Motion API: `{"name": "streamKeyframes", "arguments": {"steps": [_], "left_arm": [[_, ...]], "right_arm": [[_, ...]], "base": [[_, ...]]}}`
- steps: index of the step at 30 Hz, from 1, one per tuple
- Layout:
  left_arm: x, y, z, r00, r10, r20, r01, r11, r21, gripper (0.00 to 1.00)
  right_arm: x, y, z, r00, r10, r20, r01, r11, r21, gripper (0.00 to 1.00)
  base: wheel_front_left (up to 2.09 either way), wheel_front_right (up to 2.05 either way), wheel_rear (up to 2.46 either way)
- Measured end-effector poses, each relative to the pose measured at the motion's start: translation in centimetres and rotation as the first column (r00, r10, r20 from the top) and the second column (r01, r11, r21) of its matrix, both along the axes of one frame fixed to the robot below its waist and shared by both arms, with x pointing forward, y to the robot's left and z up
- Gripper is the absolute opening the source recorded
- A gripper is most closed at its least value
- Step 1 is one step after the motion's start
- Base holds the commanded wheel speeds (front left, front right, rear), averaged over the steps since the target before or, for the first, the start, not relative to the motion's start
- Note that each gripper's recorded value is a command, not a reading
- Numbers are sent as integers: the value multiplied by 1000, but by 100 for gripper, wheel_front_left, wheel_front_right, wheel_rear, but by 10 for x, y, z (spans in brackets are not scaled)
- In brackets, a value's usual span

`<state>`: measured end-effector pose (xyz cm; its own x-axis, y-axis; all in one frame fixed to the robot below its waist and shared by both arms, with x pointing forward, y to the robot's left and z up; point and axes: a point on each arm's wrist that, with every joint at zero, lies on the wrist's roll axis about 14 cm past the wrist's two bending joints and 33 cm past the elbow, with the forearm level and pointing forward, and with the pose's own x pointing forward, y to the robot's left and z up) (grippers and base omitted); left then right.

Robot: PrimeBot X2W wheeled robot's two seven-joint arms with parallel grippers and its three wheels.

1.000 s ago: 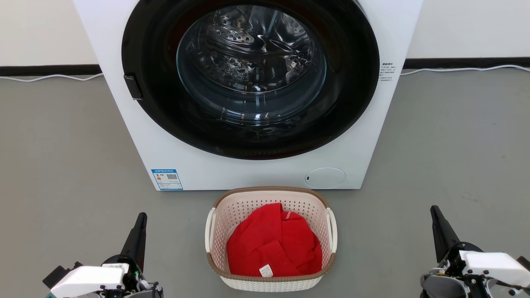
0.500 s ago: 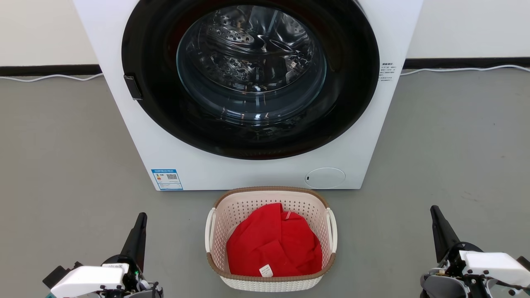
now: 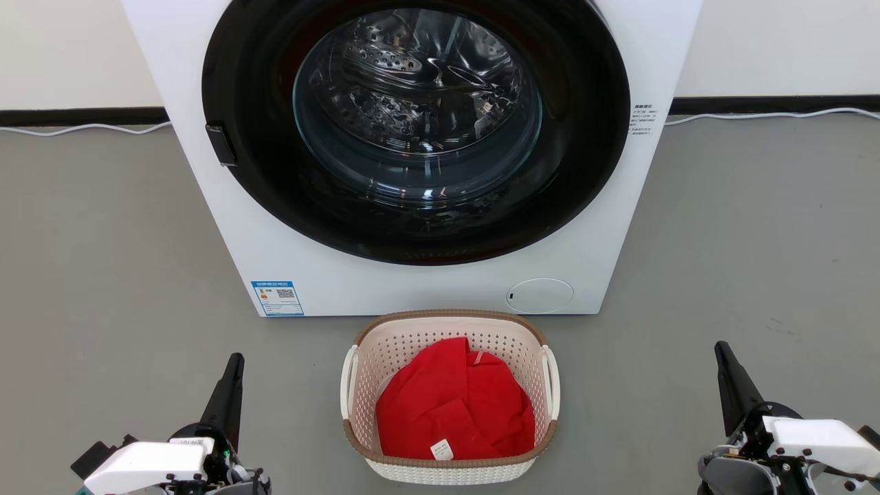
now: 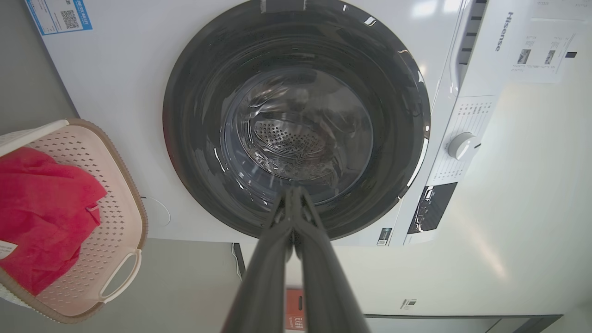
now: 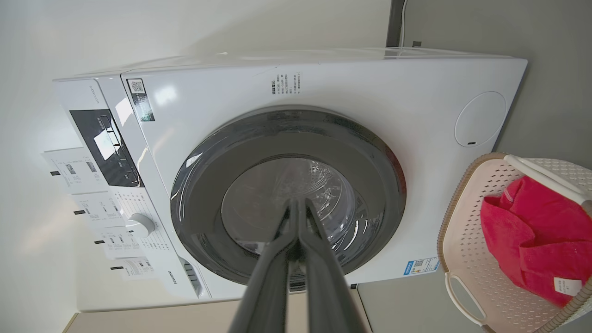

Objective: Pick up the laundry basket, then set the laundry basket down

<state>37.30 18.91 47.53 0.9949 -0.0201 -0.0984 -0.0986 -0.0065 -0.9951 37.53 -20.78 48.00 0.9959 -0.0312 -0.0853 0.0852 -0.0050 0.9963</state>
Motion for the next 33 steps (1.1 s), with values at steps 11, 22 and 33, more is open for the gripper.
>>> {"name": "streamKeyframes", "arguments": {"steps": [11, 22, 33], "left_arm": [[0, 0, 0, 1000, 0, 0, 0, 1000, 0, 0], [0, 0, 0, 1000, 0, 0, 0, 1000, -1, 0], [0, 0, 0, 1000, 0, 0, 0, 1000, -1, 0]], "right_arm": [[0, 0, 0, 1000, 0, 0, 0, 1000, 0, 0], [0, 0, 0, 1000, 0, 0, 0, 1000, 0, 0], [0, 0, 0, 1000, 0, 0, 0, 1000, 0, 0]], "base": [[0, 0, 0], [0, 0, 0], [0, 0, 0]]}}
